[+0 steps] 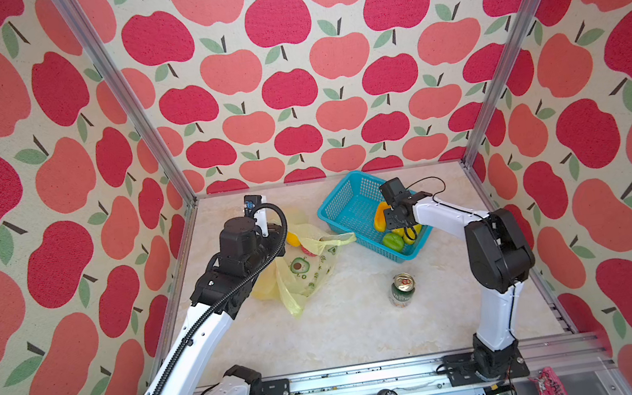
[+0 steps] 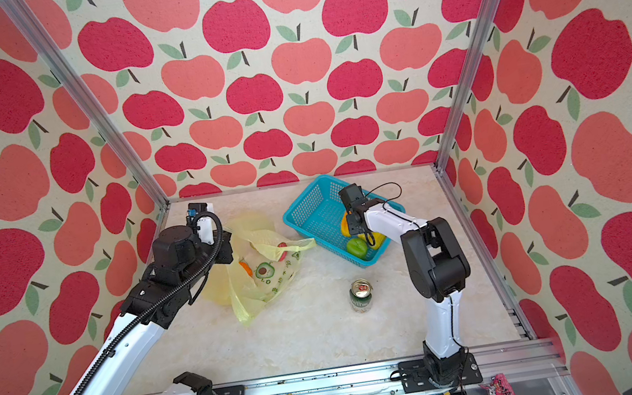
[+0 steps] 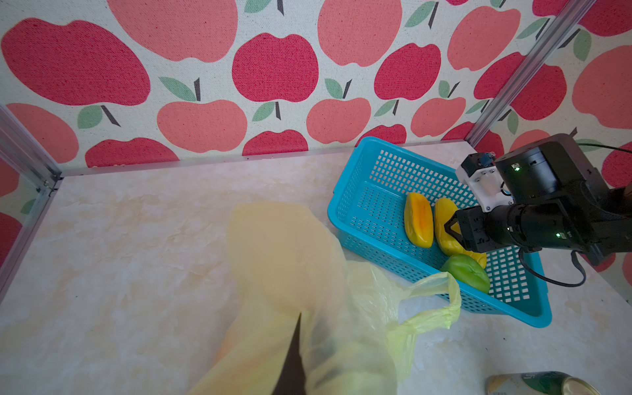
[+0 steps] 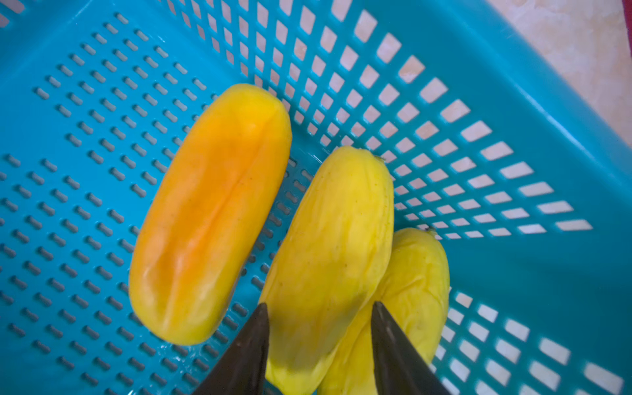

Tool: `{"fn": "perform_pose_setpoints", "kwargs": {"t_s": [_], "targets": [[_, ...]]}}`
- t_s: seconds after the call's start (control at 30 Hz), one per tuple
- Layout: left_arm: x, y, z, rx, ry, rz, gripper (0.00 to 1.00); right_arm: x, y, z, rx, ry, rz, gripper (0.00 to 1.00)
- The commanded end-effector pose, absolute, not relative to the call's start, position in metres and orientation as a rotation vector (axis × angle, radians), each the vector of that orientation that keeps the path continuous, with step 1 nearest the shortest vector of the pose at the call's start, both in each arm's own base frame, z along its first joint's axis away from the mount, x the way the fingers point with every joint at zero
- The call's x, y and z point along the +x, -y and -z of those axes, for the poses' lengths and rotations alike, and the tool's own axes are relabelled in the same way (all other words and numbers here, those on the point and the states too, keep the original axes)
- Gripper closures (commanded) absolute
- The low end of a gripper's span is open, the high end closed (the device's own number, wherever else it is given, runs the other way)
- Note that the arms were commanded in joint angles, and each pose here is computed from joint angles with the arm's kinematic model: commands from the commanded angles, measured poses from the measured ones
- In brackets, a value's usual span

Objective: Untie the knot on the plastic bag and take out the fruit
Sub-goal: 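Lower the yellow fruit into the teal basket and open the right gripper, then move the right gripper from the basket into the bag mouth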

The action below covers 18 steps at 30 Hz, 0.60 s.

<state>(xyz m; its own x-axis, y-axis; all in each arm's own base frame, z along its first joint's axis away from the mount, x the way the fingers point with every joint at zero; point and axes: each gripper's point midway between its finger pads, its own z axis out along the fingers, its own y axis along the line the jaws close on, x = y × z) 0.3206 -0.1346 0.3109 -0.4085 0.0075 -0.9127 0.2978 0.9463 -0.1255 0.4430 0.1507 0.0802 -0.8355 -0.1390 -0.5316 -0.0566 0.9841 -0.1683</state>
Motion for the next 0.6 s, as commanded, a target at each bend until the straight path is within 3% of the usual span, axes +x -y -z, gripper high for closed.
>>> {"fn": "perform_pose_setpoints", "kwargs": {"t_s": [0.0, 0.2, 0.33, 0.57], "targets": [[0.317, 0.136, -0.322, 0.235, -1.936, 0.336, 1.00, 0.439, -0.162, -0.103, -0.177, -2.492, 0.166, 0.58], [0.319, 0.137, -0.320, 0.235, -1.945, 0.333, 1.00, 0.427, -0.177, -0.122, -0.221, -2.436, 0.116, 0.57], [0.320, 0.137, -0.319, 0.236, -1.947, 0.332, 1.00, 0.410, -0.205, -0.155, -0.290, -2.324, -0.057, 0.53], [0.323, 0.138, -0.318, 0.238, -1.955, 0.325, 1.00, 0.305, -0.282, -0.258, -0.662, -1.787, -0.402, 0.38]]}}
